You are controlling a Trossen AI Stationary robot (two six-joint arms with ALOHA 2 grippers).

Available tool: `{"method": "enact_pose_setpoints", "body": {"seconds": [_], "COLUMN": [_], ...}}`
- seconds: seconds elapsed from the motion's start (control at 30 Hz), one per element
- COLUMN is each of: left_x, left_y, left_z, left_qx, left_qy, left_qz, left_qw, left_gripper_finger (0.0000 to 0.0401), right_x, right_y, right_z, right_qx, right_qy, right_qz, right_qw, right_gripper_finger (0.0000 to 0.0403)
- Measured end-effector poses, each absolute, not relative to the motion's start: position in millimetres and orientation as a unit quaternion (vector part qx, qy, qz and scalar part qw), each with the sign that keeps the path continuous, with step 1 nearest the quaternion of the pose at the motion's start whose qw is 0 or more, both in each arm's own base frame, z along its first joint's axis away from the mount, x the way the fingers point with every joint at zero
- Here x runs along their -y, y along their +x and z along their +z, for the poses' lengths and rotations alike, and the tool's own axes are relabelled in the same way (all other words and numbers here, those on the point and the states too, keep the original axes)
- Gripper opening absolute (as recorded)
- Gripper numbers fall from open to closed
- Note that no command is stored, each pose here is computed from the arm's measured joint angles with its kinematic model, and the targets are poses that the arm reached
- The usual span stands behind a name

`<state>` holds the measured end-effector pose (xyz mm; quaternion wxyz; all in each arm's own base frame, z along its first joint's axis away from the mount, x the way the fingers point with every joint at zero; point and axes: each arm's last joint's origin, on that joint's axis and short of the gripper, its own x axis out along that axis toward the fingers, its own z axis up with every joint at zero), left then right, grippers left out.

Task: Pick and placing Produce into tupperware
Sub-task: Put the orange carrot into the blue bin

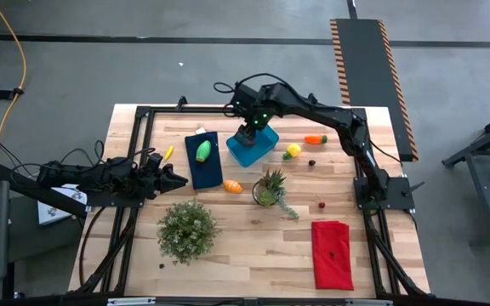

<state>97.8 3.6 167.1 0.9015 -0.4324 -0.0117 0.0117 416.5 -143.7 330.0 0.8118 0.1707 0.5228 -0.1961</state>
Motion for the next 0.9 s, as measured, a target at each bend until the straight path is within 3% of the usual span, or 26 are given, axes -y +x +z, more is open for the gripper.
{"method": "enact_pose_setpoints", "body": {"seconds": [0.37,0.9], "left_x": [-3.6,-3.6], "left_y": [97.8,97.8], "left_z": [167.0,167.1], "left_qx": [0.012,0.012], "left_qy": [-0.428,-0.418], "left_qz": [0.012,0.012], "left_qw": [0.904,0.908], "left_gripper_finger": [0.0131,0.0131], "right_x": [135.4,117.0], "right_y": [391.6,381.5], "right_z": [370.7,378.8], "right_qx": [-0.484,-0.508], "right_qy": [0.16,0.151], "right_qz": [-0.226,-0.215], "right_qw": [0.83,0.821], "right_gripper_finger": [0.0197,0.0197]}}
